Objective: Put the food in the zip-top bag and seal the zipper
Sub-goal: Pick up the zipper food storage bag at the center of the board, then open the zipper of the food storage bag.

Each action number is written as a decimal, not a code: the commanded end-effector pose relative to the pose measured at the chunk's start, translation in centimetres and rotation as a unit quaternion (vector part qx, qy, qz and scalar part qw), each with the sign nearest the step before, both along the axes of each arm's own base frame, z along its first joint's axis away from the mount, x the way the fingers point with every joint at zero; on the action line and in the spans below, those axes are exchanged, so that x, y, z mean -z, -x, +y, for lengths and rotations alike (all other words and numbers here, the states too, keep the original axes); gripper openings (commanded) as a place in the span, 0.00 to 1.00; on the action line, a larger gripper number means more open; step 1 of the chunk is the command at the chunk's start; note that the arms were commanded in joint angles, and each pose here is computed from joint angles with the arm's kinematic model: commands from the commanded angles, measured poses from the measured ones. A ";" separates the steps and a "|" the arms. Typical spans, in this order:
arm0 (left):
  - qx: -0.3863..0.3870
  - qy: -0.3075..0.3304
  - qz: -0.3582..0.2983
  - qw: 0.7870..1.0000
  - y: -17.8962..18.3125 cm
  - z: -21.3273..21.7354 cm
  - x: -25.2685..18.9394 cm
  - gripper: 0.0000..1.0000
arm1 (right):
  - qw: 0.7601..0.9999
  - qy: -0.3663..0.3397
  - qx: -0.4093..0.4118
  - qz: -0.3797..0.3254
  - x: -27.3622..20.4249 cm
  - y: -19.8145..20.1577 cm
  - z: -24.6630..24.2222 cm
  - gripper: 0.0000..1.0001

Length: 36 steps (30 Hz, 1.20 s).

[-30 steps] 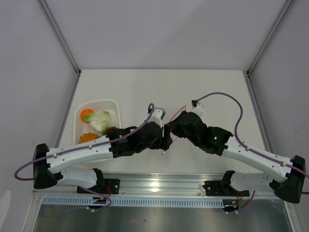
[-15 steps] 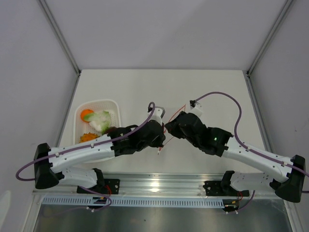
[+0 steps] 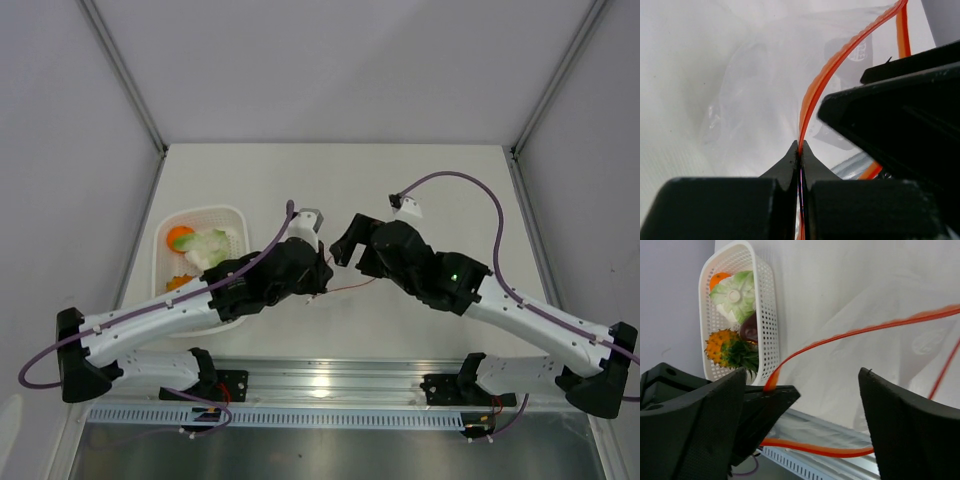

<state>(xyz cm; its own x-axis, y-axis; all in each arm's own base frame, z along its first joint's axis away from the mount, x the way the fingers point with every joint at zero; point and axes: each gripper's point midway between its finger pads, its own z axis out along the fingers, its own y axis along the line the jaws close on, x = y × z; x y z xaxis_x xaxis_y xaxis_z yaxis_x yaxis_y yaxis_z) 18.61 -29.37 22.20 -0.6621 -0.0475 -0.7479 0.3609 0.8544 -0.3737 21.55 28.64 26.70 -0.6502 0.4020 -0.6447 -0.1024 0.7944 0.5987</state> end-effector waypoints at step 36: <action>0.003 0.098 -0.024 0.995 -2.1 -3.6 -2.7 0.00 | 0.984 0.004 -0.022 0.178 1.0 1.4 -6.2 0.99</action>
<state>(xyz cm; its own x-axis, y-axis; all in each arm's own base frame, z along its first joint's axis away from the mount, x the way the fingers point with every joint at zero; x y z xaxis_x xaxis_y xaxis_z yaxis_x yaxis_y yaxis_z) 20.24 -32.08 24.09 -0.6347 -0.1455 -0.7590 0.3838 0.7931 -0.4730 20.73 21.58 26.31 -0.8072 0.3959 -0.4378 0.0466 0.7822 0.6213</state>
